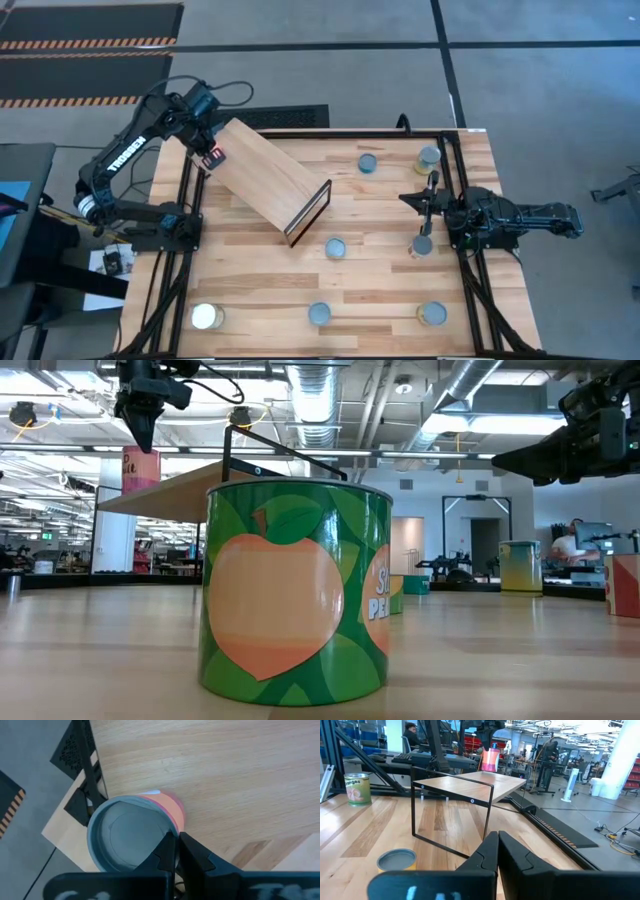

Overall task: Pick and place cans onto a shelf
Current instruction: Put the canned pineapples on the shelf

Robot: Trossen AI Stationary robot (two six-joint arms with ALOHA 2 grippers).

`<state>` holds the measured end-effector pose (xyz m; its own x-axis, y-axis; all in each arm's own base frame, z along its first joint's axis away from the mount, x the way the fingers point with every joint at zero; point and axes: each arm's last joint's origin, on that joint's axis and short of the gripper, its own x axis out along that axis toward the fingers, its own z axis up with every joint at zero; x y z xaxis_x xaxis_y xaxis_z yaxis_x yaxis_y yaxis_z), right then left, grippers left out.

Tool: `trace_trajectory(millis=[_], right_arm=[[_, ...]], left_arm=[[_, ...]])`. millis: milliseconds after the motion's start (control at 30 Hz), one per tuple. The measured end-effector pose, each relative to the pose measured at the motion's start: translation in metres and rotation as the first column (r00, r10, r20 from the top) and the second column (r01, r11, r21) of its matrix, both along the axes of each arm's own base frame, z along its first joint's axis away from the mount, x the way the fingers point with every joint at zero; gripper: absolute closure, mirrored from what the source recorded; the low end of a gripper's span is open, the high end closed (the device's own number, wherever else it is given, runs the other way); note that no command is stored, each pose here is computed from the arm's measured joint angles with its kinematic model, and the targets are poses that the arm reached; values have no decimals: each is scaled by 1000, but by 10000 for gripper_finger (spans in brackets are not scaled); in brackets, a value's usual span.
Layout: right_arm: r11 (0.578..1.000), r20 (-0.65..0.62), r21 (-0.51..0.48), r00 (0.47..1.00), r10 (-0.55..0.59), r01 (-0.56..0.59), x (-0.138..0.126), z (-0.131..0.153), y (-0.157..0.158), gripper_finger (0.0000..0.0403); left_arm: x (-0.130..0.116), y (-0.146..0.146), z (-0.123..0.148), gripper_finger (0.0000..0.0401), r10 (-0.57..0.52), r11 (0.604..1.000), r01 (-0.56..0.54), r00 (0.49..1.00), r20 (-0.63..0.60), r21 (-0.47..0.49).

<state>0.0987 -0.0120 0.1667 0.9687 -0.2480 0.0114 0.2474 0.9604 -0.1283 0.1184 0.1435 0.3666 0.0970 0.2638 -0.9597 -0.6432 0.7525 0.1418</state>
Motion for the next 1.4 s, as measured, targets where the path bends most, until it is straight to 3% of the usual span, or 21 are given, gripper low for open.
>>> trace_trajectory(millis=[533, 1400], right_arm=[[1000, 0, 0, 1000, 0, 0, 0, 0, 0, 376], [1000, 0, 0, 1000, 0, 0, 0, 0, 0, 376]], left_arm=[[1, 2, -10, 401, 3, 999, -5, 998, -55, -42], [2, 3, -10, 393, 5, 1000, -6, 999, -43, -29]])
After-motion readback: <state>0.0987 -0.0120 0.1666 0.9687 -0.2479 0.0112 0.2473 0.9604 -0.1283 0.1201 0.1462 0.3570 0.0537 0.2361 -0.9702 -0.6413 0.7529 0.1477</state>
